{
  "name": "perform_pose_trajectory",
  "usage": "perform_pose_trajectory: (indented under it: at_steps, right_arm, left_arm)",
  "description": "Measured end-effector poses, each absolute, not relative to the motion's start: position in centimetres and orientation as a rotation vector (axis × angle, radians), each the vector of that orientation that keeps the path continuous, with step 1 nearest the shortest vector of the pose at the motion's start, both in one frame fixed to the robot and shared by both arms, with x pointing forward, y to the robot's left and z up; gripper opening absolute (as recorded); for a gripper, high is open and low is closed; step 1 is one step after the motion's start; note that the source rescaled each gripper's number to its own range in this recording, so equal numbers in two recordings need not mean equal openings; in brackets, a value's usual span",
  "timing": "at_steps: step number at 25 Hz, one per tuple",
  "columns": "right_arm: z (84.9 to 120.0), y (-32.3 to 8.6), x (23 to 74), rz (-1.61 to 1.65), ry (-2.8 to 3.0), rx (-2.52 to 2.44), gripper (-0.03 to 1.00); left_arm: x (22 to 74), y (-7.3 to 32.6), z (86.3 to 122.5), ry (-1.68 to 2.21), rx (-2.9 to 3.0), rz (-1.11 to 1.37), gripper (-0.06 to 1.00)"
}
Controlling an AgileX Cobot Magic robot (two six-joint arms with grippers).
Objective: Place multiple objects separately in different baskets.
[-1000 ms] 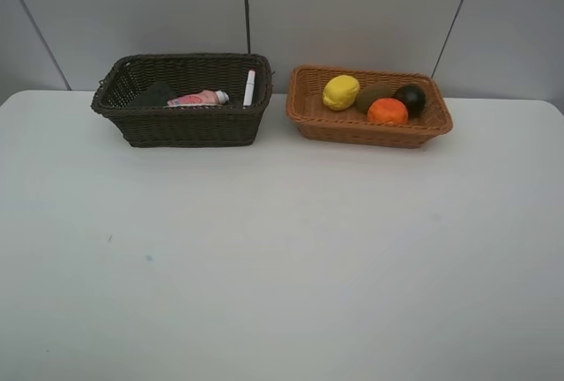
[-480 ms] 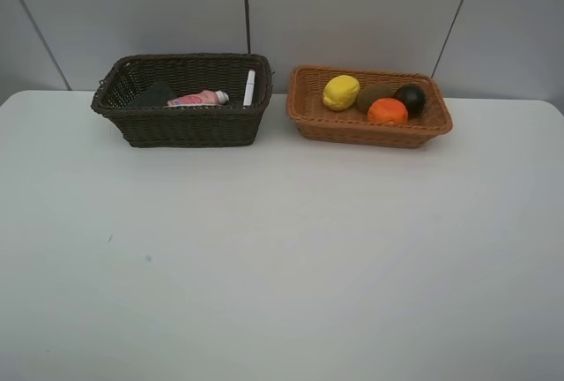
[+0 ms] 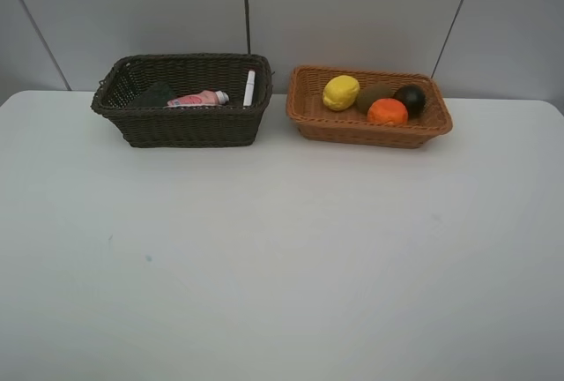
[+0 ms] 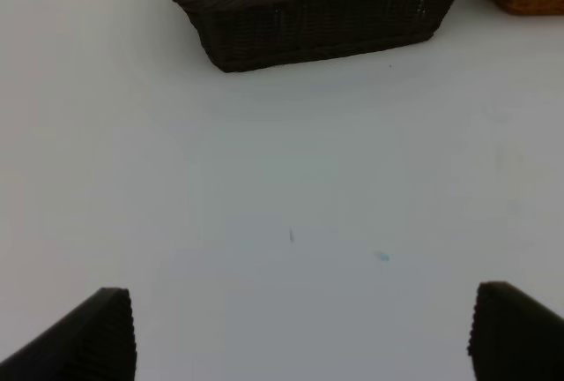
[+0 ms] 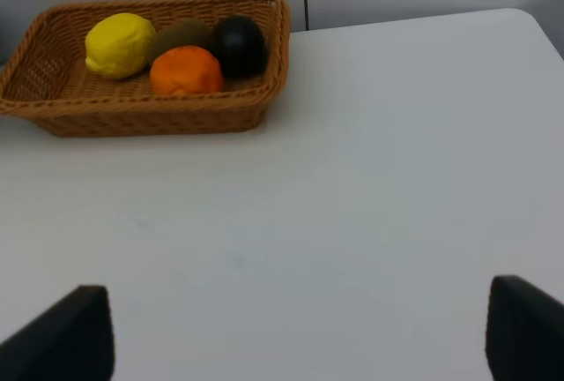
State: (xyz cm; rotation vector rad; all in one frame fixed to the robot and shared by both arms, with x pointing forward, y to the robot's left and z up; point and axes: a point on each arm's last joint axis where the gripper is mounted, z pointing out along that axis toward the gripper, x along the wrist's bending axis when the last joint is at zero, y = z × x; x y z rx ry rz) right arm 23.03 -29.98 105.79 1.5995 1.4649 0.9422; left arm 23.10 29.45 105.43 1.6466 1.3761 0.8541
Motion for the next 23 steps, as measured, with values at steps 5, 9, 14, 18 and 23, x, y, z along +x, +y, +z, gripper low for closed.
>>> perform_pose_trajectory:
  at_steps: [5, 9, 14, 18, 23]
  right_arm:
    - [105.79, -29.97, 23.03, 0.943, 1.465, 1.600, 1.00]
    - [105.79, -29.97, 23.03, 0.943, 1.465, 1.600, 1.00]
    - [105.79, -29.97, 23.03, 0.943, 1.465, 1.600, 1.00]
    - [105.79, -29.97, 23.03, 0.943, 1.465, 1.600, 1.00]
    - [105.79, -29.97, 23.03, 0.943, 1.465, 1.600, 1.00]
  left_arm:
    - [23.10, 29.45, 105.43, 1.376, 1.647, 0.854, 1.00]
    - [23.10, 29.45, 105.43, 1.376, 1.647, 0.854, 1.00]
    - [23.10, 29.45, 105.43, 1.376, 1.647, 0.854, 1.00]
    - [23.10, 29.45, 105.43, 1.376, 1.647, 0.854, 1.00]
    - [23.10, 29.45, 105.43, 1.376, 1.647, 0.854, 1.00]
